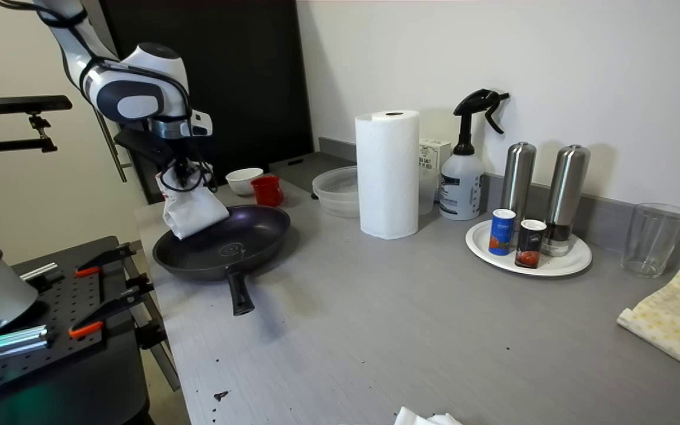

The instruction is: Clean the pan

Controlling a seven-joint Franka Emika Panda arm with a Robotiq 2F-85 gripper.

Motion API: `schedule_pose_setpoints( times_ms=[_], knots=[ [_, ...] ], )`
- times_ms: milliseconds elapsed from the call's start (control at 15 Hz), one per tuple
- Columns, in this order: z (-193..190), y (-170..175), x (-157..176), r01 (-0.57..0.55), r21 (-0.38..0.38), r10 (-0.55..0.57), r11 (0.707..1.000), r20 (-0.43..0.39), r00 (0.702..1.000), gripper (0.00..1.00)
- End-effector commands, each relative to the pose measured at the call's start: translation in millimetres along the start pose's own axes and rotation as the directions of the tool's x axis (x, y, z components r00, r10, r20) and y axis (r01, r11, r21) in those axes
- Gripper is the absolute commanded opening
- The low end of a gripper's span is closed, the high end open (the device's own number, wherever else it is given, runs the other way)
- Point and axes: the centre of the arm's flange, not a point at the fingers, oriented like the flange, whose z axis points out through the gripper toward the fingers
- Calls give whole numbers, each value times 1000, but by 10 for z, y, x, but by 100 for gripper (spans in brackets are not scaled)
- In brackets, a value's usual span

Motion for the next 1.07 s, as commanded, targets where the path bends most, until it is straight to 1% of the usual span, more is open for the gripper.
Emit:
schedule_pose_setpoints(
  times_ms=[0, 133, 267, 467, 533, 667, 800, 867, 1000],
  knots=[
    [-421, -317, -169, 45, -94, -50, 995, -50, 997, 4],
    [-621, -318, -217, -2, -161, -21, 987, -139, 990, 4],
    [-857, -167, -168, -77, -194, 34, 978, -217, 976, 4],
    [-1207, 229, -140, -206, -242, 127, 948, -304, 944, 4],
    [-1307, 377, -154, -251, -255, 161, 934, -328, 931, 4],
    [-1461, 681, -217, -348, -279, 236, 895, -365, 901, 4],
    [-1534, 914, -301, -412, -300, 288, 860, -382, 878, 4],
    [-1546, 1001, -338, -438, -319, 307, 841, -385, 870, 4],
    [-1558, 1122, -410, -473, -344, 335, 811, -389, 858, 4]
  ],
)
